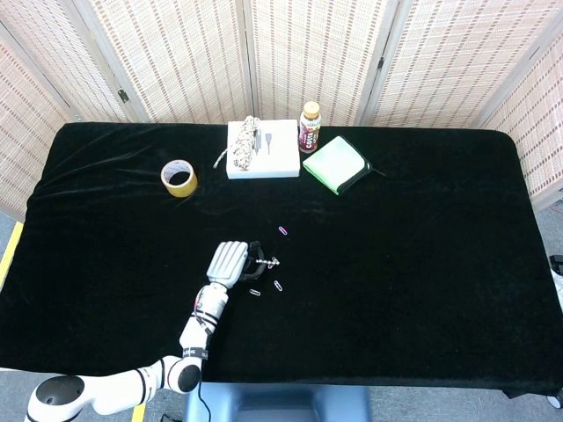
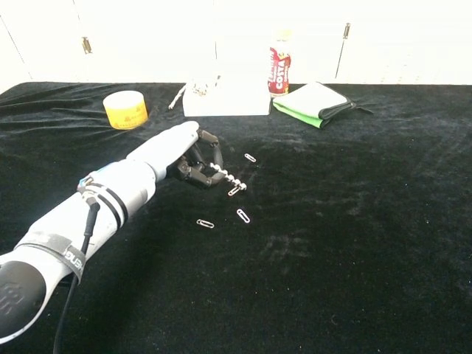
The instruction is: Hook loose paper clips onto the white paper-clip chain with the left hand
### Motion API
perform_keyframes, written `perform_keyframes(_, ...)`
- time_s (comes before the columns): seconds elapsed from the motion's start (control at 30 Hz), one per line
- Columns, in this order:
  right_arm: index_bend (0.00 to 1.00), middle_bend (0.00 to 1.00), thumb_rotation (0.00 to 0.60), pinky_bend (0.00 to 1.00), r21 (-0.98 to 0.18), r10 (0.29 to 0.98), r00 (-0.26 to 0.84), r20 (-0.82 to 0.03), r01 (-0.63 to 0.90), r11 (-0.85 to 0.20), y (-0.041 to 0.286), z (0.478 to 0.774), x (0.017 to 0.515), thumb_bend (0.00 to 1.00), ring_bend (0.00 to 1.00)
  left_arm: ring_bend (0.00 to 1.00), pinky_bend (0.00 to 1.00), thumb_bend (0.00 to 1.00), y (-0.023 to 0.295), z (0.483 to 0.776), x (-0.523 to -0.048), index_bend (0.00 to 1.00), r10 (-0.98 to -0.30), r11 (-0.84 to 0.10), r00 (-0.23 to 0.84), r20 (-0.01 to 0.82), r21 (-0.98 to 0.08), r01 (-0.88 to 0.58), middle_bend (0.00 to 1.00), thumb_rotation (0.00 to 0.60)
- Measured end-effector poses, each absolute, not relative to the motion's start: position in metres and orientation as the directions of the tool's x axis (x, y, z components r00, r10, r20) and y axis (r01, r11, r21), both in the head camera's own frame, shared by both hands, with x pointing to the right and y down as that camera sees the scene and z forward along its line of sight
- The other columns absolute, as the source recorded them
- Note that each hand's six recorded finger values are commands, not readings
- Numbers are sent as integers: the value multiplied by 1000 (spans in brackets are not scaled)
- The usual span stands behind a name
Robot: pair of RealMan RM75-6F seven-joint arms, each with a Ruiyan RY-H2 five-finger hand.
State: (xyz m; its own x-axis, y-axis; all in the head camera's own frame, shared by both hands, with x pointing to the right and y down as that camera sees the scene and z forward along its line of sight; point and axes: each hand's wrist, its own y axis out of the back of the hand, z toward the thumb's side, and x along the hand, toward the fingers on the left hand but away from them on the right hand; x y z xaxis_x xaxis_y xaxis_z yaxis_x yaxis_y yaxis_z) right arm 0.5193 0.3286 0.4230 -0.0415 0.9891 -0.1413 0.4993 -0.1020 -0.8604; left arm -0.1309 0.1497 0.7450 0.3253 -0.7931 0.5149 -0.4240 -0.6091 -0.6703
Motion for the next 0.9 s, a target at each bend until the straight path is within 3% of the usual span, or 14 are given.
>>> perform_keyframes(0.3, 0, 0, 600, 0, -861, 988, -39, -150, 496, -111, 326, 425, 518, 9, 0, 1000, 1000, 500, 149, 750, -136, 858, -792, -610, 314, 523, -671, -422, 1000, 600)
perform_keyframes(0.9, 0, 0, 600, 0, -863, 988, -32, -153, 491, -118, 324, 427, 516, 9, 0, 1000, 1000, 500, 141, 733, -154, 859, -833, -553, 282, 476, -706, -443, 1000, 600)
